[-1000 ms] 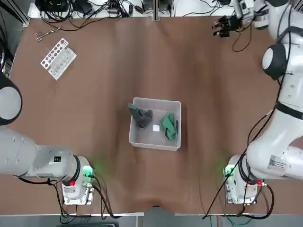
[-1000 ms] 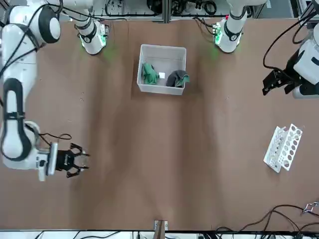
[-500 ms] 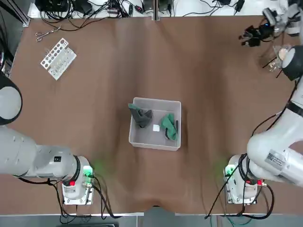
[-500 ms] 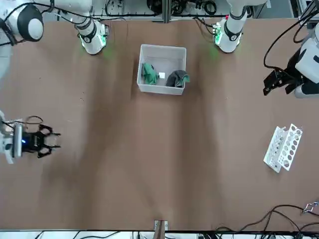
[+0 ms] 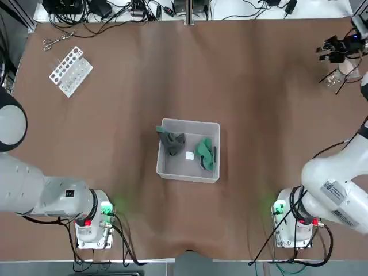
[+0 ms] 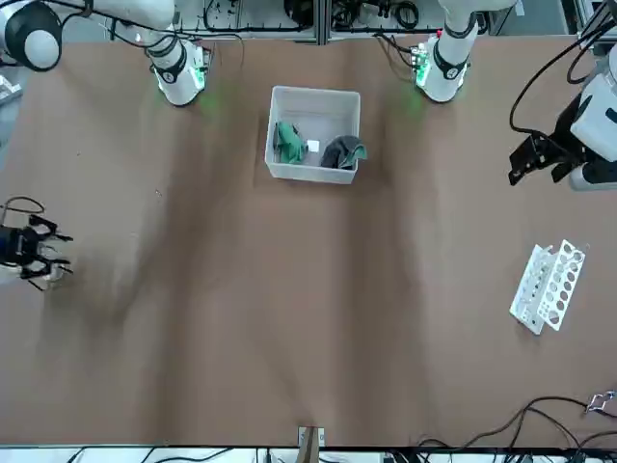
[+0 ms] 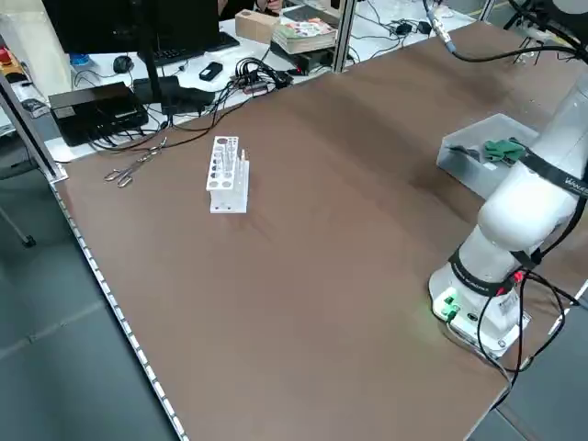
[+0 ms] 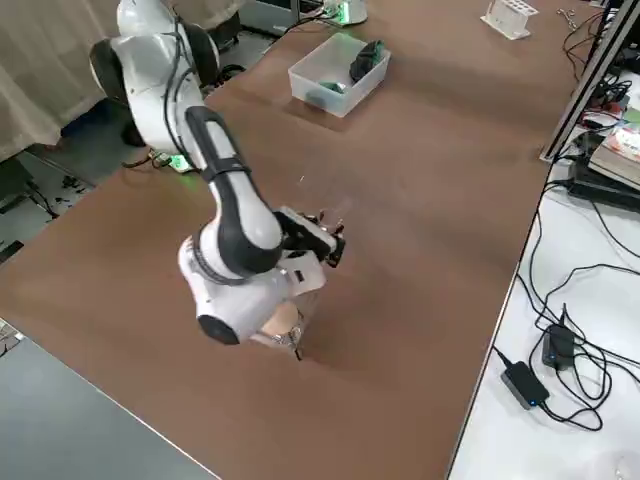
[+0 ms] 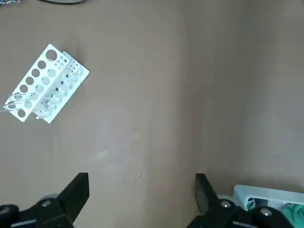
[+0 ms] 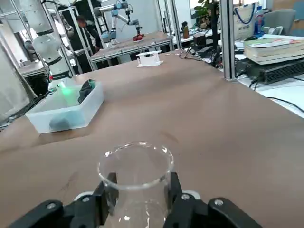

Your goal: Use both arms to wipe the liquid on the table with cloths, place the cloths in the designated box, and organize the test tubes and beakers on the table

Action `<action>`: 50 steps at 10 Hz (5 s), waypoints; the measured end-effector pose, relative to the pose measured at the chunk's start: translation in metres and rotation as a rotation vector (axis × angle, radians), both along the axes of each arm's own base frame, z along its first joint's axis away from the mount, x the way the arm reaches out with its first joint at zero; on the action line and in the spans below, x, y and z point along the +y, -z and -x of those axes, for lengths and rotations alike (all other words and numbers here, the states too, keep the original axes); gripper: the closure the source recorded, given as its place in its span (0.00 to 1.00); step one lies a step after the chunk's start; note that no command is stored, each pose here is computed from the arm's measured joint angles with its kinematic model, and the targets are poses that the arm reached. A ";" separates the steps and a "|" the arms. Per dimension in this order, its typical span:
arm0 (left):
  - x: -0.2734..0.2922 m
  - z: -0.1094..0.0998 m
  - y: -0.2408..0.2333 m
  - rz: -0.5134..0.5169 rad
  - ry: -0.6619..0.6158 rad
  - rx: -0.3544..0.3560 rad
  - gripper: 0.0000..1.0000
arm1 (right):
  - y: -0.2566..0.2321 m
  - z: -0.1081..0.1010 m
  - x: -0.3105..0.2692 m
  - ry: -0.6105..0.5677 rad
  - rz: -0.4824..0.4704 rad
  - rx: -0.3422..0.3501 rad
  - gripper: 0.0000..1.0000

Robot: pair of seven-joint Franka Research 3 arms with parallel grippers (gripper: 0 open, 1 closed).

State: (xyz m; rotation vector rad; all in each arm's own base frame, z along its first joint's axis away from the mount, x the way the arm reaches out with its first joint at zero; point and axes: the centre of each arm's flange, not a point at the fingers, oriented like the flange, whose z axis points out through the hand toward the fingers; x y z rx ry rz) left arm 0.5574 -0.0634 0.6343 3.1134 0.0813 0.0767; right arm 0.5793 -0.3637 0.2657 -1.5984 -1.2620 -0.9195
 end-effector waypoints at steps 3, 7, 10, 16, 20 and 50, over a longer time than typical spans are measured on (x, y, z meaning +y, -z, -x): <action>-0.002 0.000 0.001 0.000 0.003 0.002 0.01 | -0.007 0.038 -0.060 0.100 0.012 -0.019 0.49; -0.006 0.000 0.001 0.000 0.004 0.002 0.01 | -0.002 0.058 -0.099 0.196 0.058 -0.051 0.49; -0.006 0.000 0.001 0.000 0.002 0.002 0.02 | 0.016 0.062 -0.112 0.252 0.088 -0.054 0.48; -0.005 0.000 0.002 0.000 0.001 0.004 0.02 | 0.035 0.076 -0.132 0.314 0.105 -0.055 0.47; -0.005 0.000 0.005 0.000 0.000 0.010 0.02 | 0.042 0.071 -0.138 0.373 0.099 -0.081 0.44; 0.015 -0.003 0.007 -0.001 -0.034 0.014 0.02 | -0.259 -0.087 0.247 0.710 1.003 0.626 0.00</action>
